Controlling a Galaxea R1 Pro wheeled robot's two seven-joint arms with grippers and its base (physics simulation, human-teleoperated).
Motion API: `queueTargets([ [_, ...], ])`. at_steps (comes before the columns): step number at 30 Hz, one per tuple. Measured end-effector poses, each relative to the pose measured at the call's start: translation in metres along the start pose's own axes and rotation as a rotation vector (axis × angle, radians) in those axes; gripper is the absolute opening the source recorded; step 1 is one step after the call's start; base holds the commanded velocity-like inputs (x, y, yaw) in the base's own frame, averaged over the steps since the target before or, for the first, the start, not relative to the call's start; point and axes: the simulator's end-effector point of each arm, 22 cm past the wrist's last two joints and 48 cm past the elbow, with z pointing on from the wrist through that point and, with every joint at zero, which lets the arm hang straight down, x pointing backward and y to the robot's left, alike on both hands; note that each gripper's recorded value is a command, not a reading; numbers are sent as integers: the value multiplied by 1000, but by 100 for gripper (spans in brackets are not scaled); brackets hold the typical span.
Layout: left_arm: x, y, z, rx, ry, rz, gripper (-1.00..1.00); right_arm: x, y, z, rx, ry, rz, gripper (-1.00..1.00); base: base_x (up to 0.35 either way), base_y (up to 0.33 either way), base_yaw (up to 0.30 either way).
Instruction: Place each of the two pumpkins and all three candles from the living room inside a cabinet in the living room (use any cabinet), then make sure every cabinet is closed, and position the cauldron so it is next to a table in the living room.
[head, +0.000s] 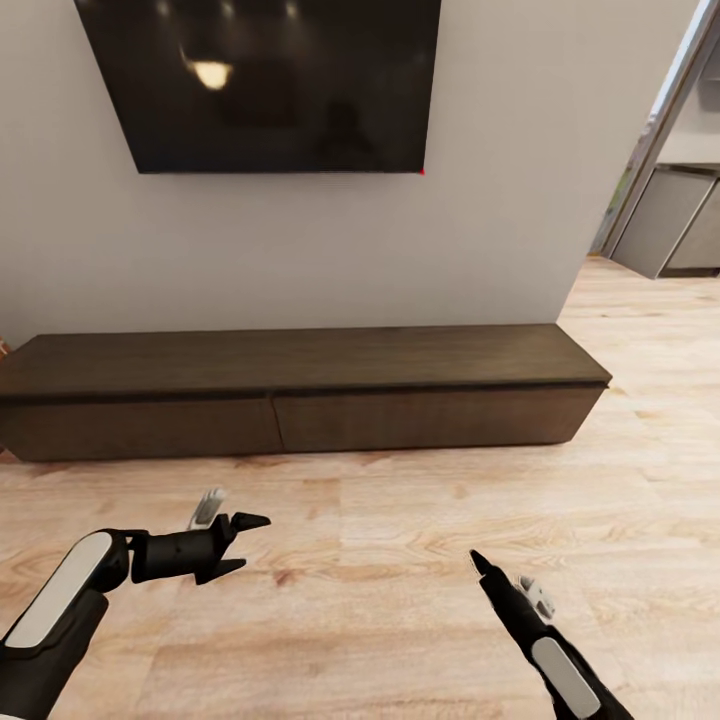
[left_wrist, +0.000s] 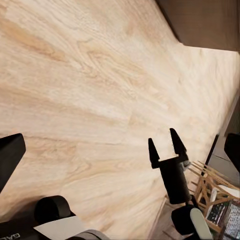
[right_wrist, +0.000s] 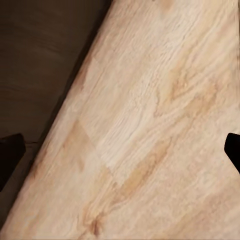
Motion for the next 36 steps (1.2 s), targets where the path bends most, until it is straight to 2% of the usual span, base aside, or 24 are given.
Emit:
queueTargets([
  [2,1,2,1,14,3,-11,100,-4,3,0,-48,-8,90,100,0,0,0],
  [5,8,-3,4,82,25,-60,100,-11,31,-3,-218,-9,221,100,0,0,0],
  [6,12,-6,4,115,37,-85,100,-9,44,-6,-291,12,261,100,0,0,0],
  [8,16,-5,6,138,46,-104,100,-2,53,-7,-344,36,299,100,0,0,0],
  [11,19,0,9,152,50,-118,100,1,54,-7,-374,43,328,100,0,0,0],
  [13,20,3,12,155,52,-120,100,-5,49,-6,-379,25,349,100,0,0,0],
  [15,21,6,14,156,54,-121,100,-16,39,-5,-376,-13,394,100,0,0,0],
  [18,22,10,17,158,55,-122,100,-25,15,-4,-346,-55,460,100,0,0,0],
  [20,22,10,17,159,55,-122,100,-24,3,-4,-322,-63,484,100,0,0,0],
  [23,23,8,17,165,57,-123,100,-23,-4,-4,-308,-67,495,100,0,0,0],
  [25,25,3,16,192,62,-130,100,-22,-5,-5,-305,-69,497,100,0,0,0],
  [31,50,21,17,198,88,-176,100,-23,-6,-5,-304,-72,497,100,31,0,0],
  [36,55,7,11,303,89,-198,100,-23,-6,-5,-304,-74,496,100,279,0,0],
])
